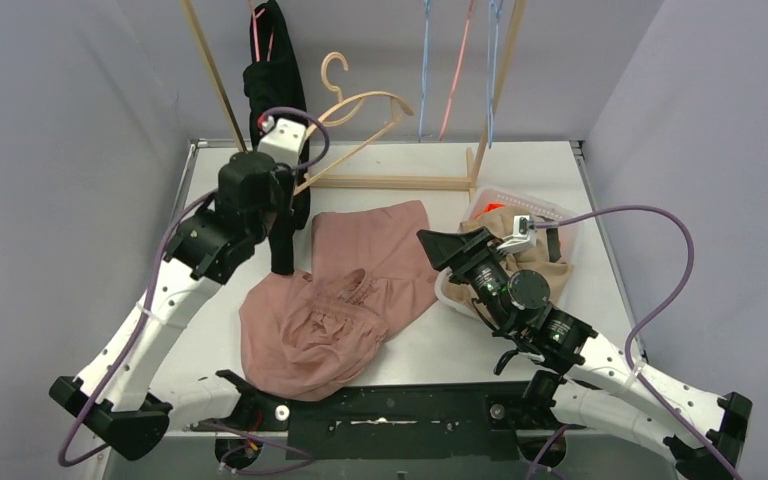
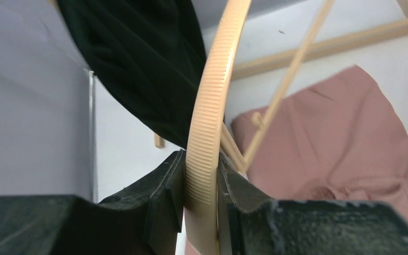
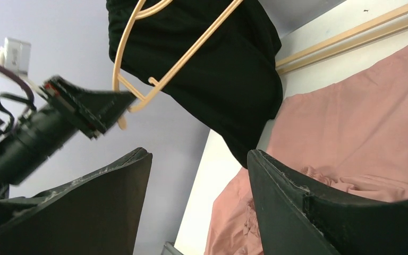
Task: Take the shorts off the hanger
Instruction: Place the hanger on the clothes rod.
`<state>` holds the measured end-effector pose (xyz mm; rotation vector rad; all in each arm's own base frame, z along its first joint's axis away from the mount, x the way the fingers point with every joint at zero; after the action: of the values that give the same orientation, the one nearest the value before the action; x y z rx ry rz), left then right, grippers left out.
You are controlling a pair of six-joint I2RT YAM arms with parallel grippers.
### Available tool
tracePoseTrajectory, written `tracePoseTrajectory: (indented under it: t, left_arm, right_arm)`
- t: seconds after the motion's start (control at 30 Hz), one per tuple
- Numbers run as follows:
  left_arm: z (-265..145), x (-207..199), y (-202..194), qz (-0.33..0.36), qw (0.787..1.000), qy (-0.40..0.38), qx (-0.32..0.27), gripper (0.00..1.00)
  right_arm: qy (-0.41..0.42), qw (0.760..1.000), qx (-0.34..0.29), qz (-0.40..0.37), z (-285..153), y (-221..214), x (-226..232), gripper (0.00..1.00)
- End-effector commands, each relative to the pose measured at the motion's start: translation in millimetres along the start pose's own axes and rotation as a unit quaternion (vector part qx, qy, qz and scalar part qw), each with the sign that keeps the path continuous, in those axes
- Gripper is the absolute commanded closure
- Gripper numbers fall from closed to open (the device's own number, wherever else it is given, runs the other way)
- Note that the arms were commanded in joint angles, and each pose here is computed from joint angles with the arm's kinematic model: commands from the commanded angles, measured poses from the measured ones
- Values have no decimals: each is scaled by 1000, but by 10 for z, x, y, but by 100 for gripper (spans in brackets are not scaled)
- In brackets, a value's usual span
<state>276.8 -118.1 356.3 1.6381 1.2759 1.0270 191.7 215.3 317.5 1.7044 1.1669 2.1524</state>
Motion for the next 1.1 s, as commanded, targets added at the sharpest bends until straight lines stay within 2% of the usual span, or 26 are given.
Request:
tracePoseTrajectory:
  t: [0.0, 0.07, 0.23, 0.33, 0.5, 0.8, 1.07]
  left_arm:
    - [0, 266, 635, -9, 997, 24, -71, 100]
    - [73, 333, 766, -10, 996, 43, -73, 100]
    - [137, 246, 1121, -38, 992, 3, -117, 100]
    - [169, 221, 1137, -35, 992, -3, -117, 100]
    - [171, 131, 753, -37, 995, -30, -89, 100]
    - [33, 164, -104, -59, 997, -18, -44, 100]
    - [-213, -143, -512, -57, 990, -122, -44, 100]
  right_arm:
    - [-2, 1000, -18, -5, -19, 76, 11, 33]
    - [0, 1000, -18, -6, -15, 76, 16, 33]
    - [-1, 1000, -17, -11, 3, 75, 18, 33]
    - [-3, 1000, -16, -15, -1, 81, 19, 33]
    - [-11, 999, -16, -26, 17, 71, -14, 30]
    - [-4, 1000, 4, -26, 220, -68, 38, 26]
    - [53, 998, 34, -11, 573, -392, 259, 24]
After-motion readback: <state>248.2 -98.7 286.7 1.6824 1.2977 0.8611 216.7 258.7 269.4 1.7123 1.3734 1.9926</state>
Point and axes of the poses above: each gripper's point midway between its finger pads, its own z axis out along the fingers, its own x axis along the line the jaws close on, y = z × x, the point moved 4 cm from there along -z, back along the fingers, and after that the axes turned 6 degrees about -z, right-handed, at the moved point
